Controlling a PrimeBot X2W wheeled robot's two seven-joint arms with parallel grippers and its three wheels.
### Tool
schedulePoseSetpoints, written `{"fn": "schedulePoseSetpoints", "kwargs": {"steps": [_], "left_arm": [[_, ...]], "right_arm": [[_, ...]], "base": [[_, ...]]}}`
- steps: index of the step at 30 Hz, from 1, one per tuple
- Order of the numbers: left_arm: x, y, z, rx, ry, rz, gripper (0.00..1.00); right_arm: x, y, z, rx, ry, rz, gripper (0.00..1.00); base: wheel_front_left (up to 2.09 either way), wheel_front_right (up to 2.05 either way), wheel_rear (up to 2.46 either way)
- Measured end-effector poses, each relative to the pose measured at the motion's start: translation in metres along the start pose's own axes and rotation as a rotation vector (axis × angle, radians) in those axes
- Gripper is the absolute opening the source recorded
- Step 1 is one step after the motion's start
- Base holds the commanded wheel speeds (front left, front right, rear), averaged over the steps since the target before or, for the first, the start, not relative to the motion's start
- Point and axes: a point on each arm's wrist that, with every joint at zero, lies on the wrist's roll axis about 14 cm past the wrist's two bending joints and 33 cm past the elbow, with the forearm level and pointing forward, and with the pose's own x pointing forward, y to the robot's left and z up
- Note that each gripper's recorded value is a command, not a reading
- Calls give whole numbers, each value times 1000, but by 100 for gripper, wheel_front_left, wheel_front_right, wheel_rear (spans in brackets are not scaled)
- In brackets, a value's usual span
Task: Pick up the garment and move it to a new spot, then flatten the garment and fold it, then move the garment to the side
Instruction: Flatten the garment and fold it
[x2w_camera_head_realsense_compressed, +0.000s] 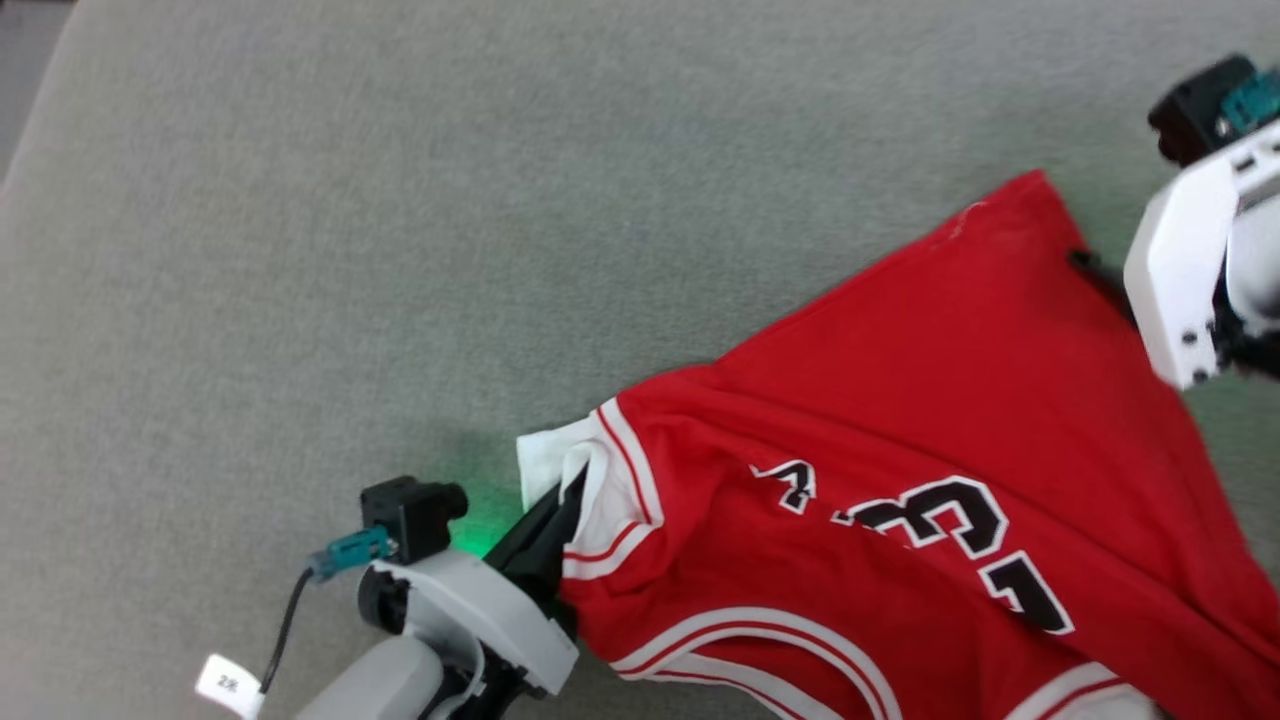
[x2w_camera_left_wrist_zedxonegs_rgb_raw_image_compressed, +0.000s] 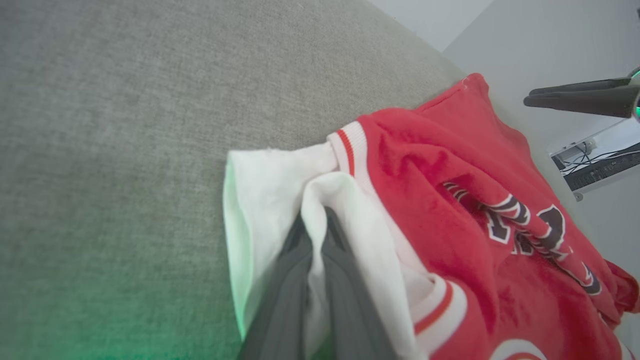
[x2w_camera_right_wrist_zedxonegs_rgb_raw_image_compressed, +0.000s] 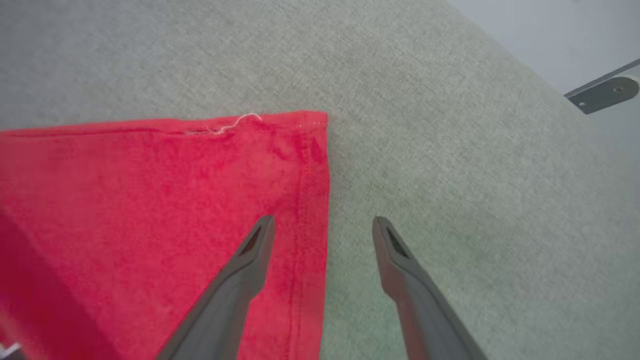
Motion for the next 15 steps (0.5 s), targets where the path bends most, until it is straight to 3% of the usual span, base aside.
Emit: {"fn": "schedulePoseSetpoints", "kwargs": {"steps": [9, 10, 11, 12, 13, 15], "left_arm": [[6, 10, -7, -29, 2, 24, 0], [7, 11, -7, -32, 1, 27, 0], [7, 12, -8, -36, 0, 28, 0], [7, 13, -7, -38, -3, 30, 0], [7, 13, -7, -41, -6, 31, 0], [7, 13, -5, -44, -13, 30, 0]], "right_arm": [[61, 10, -7, -86, 124, 42, 100], [64, 13, -8, -90, 130, 51, 90], [67, 14, -7, -90, 128, 59, 31], [69, 15, -6, -87, 121, 67, 7], [70, 17, -5, -81, 111, 73, 0], [71, 23, -1, -74, 79, 91, 0]], "base": [[0, 0, 0], [0, 0, 0], [0, 0, 0], [0, 0, 0], [0, 0, 0], [0, 0, 0]]}}
